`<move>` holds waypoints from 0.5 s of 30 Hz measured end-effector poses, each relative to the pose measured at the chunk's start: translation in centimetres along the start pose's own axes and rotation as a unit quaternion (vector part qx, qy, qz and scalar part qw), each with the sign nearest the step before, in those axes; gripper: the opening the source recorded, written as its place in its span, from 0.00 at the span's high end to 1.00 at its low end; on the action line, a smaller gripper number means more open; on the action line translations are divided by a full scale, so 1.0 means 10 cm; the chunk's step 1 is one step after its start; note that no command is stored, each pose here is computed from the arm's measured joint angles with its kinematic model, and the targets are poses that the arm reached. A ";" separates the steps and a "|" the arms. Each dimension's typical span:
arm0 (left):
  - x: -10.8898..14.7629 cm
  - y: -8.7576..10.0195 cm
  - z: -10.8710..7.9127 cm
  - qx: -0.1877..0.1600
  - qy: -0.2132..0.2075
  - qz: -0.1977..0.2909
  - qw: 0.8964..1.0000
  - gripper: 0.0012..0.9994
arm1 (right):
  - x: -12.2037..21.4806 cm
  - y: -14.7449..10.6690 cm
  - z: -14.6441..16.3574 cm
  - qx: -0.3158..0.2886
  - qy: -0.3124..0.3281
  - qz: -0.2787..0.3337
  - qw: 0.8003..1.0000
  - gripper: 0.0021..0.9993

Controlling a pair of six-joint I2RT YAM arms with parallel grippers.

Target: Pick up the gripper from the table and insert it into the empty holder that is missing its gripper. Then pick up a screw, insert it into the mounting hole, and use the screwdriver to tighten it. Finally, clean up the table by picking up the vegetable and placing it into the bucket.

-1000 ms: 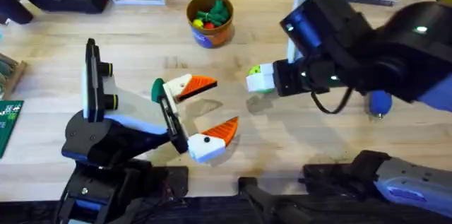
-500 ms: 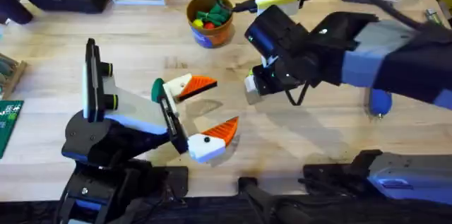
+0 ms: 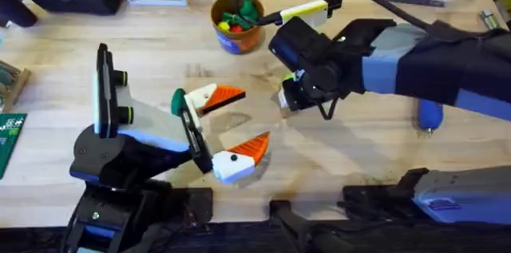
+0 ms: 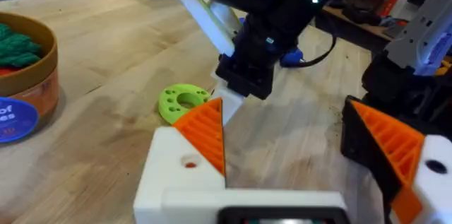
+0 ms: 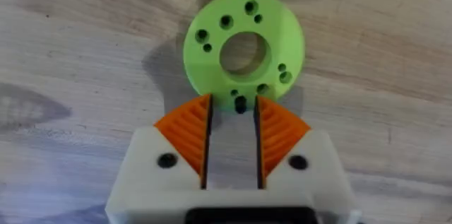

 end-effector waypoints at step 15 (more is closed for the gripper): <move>0.00 0.00 0.00 0.000 0.000 0.000 1.000 0.01 | 0.00 0.03 -0.03 0.001 -0.018 -0.018 1.000 0.98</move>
Point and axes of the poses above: each hand's point on the last joint's axis, 136 mm out from that joint toward the fingers, its own x axis back along the fingers, its own z axis along the line the jaws close on, y = z × x, the point moved 9 cm from there along x, back along the fingers, and after that the axes turned 14 degrees about -x, right-handed, at the moved point
